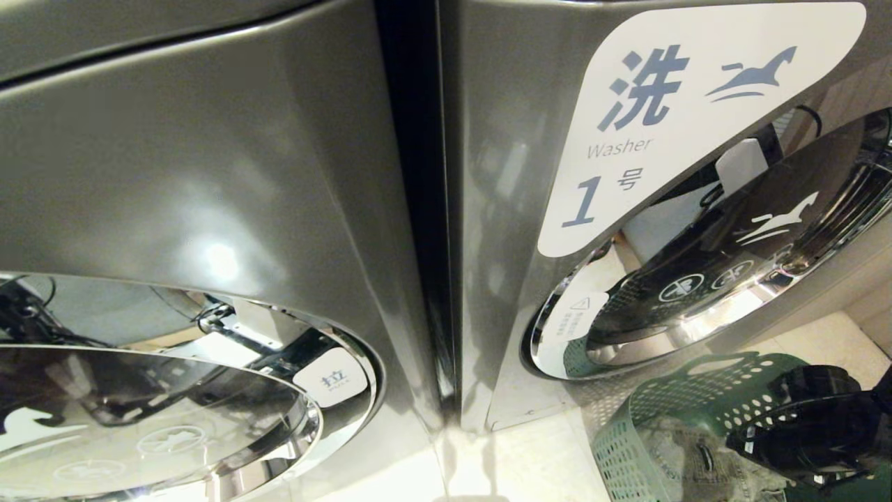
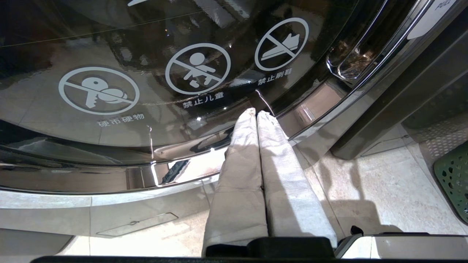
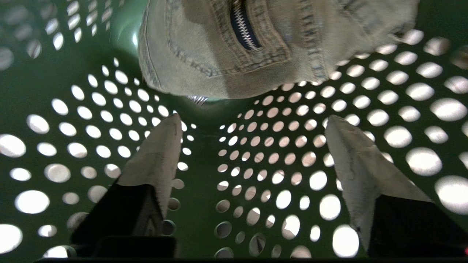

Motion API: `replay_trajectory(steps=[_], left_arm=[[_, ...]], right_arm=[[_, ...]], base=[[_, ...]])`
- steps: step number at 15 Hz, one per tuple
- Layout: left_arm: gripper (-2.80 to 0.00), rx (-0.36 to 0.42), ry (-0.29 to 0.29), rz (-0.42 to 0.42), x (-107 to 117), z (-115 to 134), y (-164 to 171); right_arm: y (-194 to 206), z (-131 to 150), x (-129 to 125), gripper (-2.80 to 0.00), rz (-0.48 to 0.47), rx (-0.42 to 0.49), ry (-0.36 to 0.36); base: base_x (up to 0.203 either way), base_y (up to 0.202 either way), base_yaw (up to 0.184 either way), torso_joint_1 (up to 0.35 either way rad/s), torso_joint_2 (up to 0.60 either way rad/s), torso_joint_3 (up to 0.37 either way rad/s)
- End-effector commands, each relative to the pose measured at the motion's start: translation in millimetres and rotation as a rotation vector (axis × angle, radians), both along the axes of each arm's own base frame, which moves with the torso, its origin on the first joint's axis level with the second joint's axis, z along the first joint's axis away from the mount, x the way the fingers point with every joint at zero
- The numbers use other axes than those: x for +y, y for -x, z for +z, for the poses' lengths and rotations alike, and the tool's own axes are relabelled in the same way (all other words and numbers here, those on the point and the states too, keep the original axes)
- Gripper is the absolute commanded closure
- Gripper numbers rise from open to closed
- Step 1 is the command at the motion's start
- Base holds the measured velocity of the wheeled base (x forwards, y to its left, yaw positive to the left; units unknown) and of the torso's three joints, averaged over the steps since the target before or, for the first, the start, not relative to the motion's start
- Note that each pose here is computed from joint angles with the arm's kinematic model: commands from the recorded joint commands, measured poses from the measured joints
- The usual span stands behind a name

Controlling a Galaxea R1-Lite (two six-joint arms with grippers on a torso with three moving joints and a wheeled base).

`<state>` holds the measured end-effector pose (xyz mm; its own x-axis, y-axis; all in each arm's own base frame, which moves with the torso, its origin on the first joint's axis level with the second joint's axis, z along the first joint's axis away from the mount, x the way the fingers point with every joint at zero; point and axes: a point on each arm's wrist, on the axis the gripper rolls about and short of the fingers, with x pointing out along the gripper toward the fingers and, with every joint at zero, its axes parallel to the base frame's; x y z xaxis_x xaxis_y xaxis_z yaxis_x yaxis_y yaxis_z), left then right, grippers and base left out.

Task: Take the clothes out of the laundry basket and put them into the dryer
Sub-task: Take the clothes out of the basket

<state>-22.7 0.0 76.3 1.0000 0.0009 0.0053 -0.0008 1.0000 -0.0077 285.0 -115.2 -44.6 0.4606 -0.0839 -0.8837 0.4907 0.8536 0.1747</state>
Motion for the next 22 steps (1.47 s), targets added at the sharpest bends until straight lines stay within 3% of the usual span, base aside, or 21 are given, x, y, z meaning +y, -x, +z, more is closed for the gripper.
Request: replay_trajectory(steps=[1,8,11,22], left_arm=[[0.00,0.001,0.000,0.001,0.0,-0.4,-0.1],[0.00,0.001,0.000,0.001,0.0,-0.4,-0.1],[0.00,0.001,0.000,0.001,0.0,-0.4,-0.1],[0.00,0.001,0.000,0.001,0.0,-0.4,-0.1]], right_arm=[[-3.6,-15.0,-7.7,-2.80,0.001,0.020,-0.006],[-13.3,-46.0,-34.0,-2.80,0.114,-0.008,0.065],[-17.3,-61.5,-38.8,-2.80,0.160,-0.018,0.052],[-45.0,-132.0,-51.9,-2.80,0.190,-0.055,0.010]], base=[[0.000,0.000,0.000,0.000,0.00,0.000],[0.000,0.000,0.000,0.000,0.00,0.000],[0.000,0.000,0.000,0.000,0.00,0.000],[0.000,0.000,0.000,0.000,0.00,0.000]])
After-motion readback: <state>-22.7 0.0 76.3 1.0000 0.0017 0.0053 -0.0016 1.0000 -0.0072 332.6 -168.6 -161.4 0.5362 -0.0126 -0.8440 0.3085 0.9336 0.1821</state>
